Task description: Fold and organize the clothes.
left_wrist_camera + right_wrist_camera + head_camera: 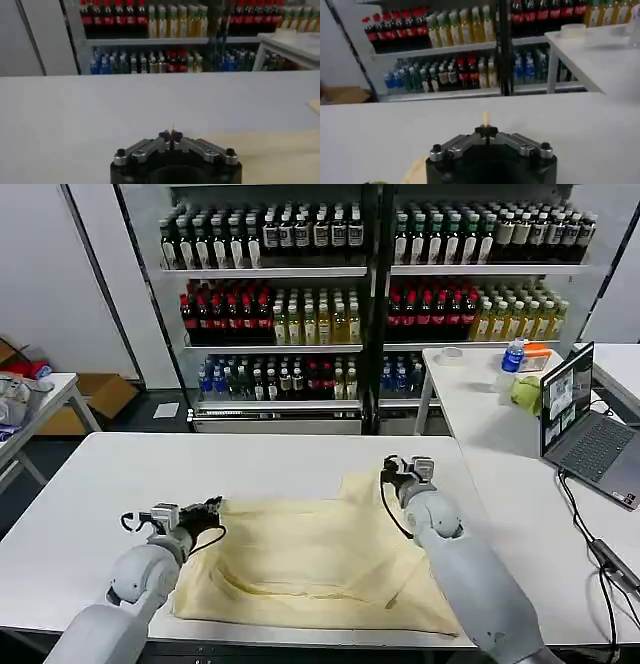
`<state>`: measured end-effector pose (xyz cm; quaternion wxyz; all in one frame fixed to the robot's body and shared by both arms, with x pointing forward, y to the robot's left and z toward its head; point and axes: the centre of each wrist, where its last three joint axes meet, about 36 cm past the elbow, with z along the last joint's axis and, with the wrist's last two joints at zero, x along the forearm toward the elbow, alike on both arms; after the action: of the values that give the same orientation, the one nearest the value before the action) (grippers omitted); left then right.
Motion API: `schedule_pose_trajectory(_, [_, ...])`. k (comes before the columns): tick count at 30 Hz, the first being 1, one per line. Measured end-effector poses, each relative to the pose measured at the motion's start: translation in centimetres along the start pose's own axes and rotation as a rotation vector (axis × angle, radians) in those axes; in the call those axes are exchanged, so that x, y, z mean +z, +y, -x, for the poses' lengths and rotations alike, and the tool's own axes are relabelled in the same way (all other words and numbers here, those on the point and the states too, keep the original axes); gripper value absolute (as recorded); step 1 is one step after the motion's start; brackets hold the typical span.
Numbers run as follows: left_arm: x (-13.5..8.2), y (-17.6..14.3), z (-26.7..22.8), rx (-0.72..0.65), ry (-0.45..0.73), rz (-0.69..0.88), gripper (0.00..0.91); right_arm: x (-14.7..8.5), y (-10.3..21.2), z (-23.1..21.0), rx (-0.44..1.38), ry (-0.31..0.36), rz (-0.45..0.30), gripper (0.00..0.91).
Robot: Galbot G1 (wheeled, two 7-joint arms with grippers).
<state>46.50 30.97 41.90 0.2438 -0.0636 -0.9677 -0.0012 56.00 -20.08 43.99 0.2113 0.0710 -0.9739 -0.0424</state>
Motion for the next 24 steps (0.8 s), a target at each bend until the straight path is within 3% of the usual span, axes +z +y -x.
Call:
schedule_pose_trajectory(12, [0.7, -0.4, -4.6, 0.018, -0.033, -0.005, 0.01, 1.1, -0.9, -7.6, -0.025, -0.052, -0.029, 0.0])
schedule_pose_trajectory(24, [1.7, -1.3, -8.7, 0.045, -0.037, 0.0, 0.01, 3.1, -2.4, -15.4, -0.028, -0.064, -0.054, 0.0])
